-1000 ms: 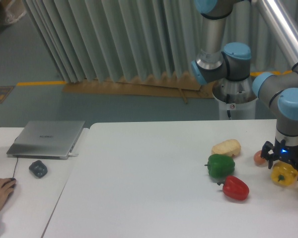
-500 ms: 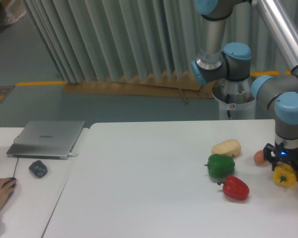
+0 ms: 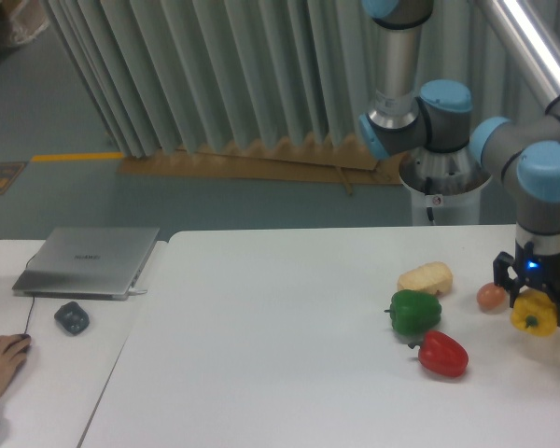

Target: Place the yellow pepper in a basket

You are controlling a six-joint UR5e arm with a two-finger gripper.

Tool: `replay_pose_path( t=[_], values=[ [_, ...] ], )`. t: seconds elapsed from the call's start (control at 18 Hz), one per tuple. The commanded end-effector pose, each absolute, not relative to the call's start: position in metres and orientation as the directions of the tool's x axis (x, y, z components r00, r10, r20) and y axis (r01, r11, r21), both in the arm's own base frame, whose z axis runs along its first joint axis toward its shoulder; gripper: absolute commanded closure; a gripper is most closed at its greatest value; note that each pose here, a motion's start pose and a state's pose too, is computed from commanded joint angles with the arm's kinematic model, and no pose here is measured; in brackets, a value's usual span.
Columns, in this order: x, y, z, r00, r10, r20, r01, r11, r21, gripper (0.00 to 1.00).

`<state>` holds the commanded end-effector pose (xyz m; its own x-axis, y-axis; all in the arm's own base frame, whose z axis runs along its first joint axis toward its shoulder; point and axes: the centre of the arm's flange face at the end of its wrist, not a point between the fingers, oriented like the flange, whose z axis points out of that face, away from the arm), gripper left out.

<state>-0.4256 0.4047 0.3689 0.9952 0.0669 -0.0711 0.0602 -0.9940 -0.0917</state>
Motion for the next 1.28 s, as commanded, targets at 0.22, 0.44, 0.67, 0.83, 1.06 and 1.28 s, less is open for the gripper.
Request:
replay_pose_path(
  t=[0.22, 0.44, 0.67, 0.83, 1.06, 1.28],
  values=[
    [-0.464, 0.378, 0.393, 0.986, 0.136, -0.100, 0.122, -0.983, -0.137, 0.48],
    [-0.517, 0.332, 0.390, 0.988, 0.101, -0.113, 0.084, -0.987, -0.140, 0.47],
    [-0.565, 0.291, 0.352, 0.994, 0.007, -0.112, -0.006, -0.993, -0.114, 0.47],
    [-0.596, 0.301, 0.322, 0.990, 0.009, -0.141, -0.008, -0.992, -0.122, 0.47],
    [-0.624, 0.319, 0.299, 0.986, 0.035, -0.163, 0.013, -0.991, -0.131, 0.46],
    [-0.621, 0.326, 0.284, 0.987, 0.018, -0.157, -0.002, -0.992, -0.128, 0.19]
  ],
)
